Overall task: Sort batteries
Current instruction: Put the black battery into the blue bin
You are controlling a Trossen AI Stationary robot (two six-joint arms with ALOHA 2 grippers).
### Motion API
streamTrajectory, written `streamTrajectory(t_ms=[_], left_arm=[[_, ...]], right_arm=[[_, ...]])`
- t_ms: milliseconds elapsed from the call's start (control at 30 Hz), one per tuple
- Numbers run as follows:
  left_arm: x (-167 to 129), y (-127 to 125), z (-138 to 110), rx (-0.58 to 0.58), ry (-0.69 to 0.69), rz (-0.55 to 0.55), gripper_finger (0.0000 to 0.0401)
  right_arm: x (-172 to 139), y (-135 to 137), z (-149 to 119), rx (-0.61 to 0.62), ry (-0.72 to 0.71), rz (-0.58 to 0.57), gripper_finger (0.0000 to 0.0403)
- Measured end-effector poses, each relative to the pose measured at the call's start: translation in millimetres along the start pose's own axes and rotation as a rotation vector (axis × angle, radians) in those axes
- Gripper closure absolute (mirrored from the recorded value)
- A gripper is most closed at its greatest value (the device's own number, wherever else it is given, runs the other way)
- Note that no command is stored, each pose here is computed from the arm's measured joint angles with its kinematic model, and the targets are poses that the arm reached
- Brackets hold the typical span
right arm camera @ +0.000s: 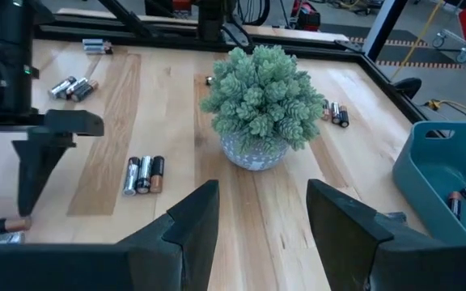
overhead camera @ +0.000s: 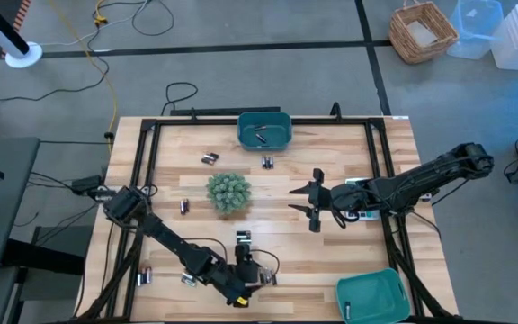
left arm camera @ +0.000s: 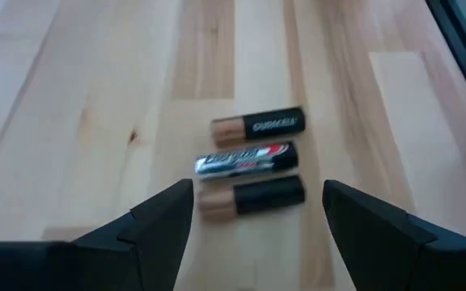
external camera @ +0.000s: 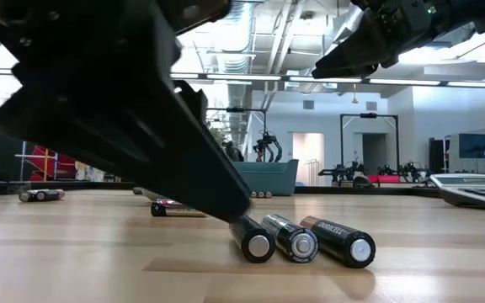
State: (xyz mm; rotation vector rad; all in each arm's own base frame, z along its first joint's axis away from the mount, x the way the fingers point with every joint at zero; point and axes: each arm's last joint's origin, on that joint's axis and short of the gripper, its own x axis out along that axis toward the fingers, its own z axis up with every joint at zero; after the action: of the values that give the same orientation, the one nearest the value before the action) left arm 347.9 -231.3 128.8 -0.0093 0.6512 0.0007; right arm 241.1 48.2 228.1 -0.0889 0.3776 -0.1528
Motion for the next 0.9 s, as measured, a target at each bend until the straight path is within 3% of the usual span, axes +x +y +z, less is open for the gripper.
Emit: streamTrajectory(t_ms=[433,900], left_arm=[[13,-6,-3,-0.03,0.009,0.042,0.013],[16,-5,-11,0.043,0.078,0.046,0.0151]], right_arm=[[0,0,-2,0.01,0.017,0.0,0.0202],[0,0,-2,0.01,0.017,0.0,0.0202]])
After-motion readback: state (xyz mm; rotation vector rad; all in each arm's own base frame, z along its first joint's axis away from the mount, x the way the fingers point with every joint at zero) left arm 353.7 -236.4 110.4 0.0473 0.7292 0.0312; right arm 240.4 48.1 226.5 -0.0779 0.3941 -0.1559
